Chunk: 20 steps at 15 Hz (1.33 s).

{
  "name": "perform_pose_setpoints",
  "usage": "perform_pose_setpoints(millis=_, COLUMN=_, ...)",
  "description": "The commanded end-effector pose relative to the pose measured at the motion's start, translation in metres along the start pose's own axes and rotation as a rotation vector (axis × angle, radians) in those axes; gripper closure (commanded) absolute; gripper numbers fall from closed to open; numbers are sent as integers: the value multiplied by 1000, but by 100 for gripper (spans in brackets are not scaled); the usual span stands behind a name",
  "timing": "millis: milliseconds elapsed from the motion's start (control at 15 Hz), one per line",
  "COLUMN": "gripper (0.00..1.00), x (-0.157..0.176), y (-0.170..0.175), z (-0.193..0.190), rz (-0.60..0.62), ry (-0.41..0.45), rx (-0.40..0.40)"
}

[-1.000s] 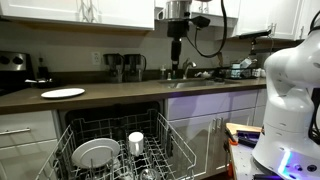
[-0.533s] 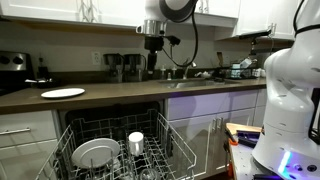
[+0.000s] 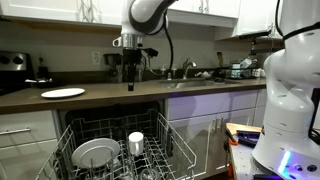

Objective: Remove the plate from the dishwasher.

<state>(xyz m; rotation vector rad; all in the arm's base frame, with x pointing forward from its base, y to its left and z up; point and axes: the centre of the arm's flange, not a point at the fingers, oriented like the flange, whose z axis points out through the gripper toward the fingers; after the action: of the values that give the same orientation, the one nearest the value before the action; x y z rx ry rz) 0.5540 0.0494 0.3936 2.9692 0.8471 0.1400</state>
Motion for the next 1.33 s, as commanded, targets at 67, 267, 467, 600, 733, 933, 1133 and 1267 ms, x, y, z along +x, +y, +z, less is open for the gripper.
perform_pose_setpoints(millis=67, gripper=0, x=51, y=-8, z=11, rz=-111, ry=-40, rx=18)
perform_pose_setpoints(millis=267, gripper=0, x=43, y=-18, z=15, rz=-92, ry=-38, rx=19)
perform_pose_setpoints(millis=467, gripper=0, x=49, y=-19, z=19, rz=-101, ry=-47, rx=22)
perform_pose_setpoints(millis=600, gripper=0, x=55, y=-20, z=28, rz=-109, ry=-41, rx=9)
perform_pose_setpoints(millis=733, gripper=0, x=65, y=-20, z=45, rz=-127, ry=-20, rx=5)
perform_pose_setpoints(millis=933, gripper=0, x=84, y=-23, z=71, rz=-154, ry=27, rx=-11)
perform_pose_setpoints(millis=1133, gripper=0, x=102, y=-29, z=98, rz=-181, ry=49, rx=-15)
perform_pose_setpoints(millis=1267, gripper=0, x=112, y=-32, z=115, rz=-196, ry=58, rx=0)
